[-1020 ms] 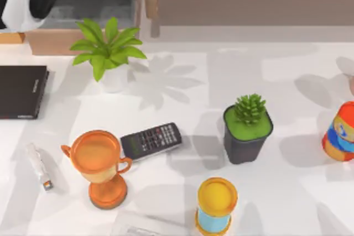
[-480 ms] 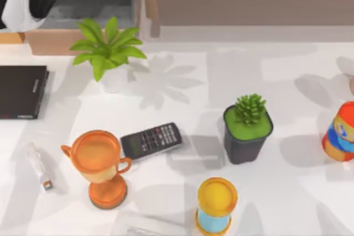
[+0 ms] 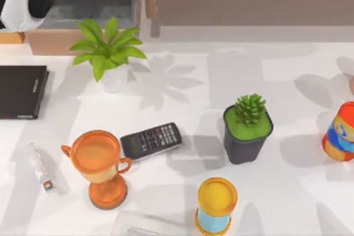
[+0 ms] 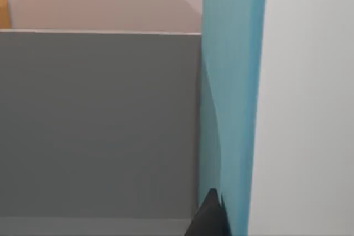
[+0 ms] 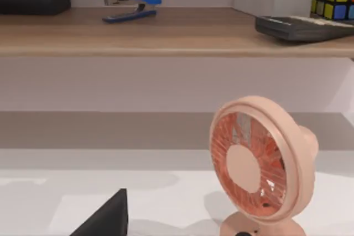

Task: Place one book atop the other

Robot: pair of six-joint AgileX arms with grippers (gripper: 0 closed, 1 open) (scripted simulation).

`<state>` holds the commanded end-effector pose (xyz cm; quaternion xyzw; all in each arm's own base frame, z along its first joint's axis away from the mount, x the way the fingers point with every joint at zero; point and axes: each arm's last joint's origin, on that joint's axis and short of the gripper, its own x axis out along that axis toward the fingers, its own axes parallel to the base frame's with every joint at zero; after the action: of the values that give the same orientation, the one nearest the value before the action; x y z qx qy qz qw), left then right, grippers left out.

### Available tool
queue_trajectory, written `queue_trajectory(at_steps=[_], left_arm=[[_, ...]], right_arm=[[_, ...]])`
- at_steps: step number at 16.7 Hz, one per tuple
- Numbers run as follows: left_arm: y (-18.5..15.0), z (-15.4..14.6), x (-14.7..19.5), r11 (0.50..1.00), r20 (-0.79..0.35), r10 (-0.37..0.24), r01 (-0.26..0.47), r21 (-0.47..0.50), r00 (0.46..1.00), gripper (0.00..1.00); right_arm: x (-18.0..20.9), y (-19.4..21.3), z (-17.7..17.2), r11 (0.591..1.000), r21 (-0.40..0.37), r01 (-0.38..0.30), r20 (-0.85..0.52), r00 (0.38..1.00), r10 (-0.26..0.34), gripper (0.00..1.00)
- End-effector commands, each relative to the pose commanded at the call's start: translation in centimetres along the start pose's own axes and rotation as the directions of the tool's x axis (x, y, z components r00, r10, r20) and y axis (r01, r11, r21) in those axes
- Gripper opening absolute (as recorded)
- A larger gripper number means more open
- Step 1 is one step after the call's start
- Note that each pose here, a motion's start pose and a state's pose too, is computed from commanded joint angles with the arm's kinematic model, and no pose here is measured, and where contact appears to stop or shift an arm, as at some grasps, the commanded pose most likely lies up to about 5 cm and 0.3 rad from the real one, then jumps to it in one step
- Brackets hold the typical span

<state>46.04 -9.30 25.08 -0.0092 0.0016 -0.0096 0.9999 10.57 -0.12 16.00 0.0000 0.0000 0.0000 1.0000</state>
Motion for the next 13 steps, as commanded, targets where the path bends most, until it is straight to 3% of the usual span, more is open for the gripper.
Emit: queue_trajectory(at_steps=[10, 13], left_arm=[[0.1, 0.7, -0.6, 1.000, 0.000, 0.003, -0.003, 0.002, 1.000, 0.00], [0.4, 1.8, -1.8, 0.998, 0.036, -0.031, 0.029, 0.057, 0.999, 0.00]], right_arm=[[0.0, 0.0, 0.0, 1.000, 0.000, 0.000, 0.000, 1.000, 0.000, 1.00], [0.0, 0.0, 0.0, 1.000, 0.000, 0.000, 0.000, 1.000, 0.000, 1.00]])
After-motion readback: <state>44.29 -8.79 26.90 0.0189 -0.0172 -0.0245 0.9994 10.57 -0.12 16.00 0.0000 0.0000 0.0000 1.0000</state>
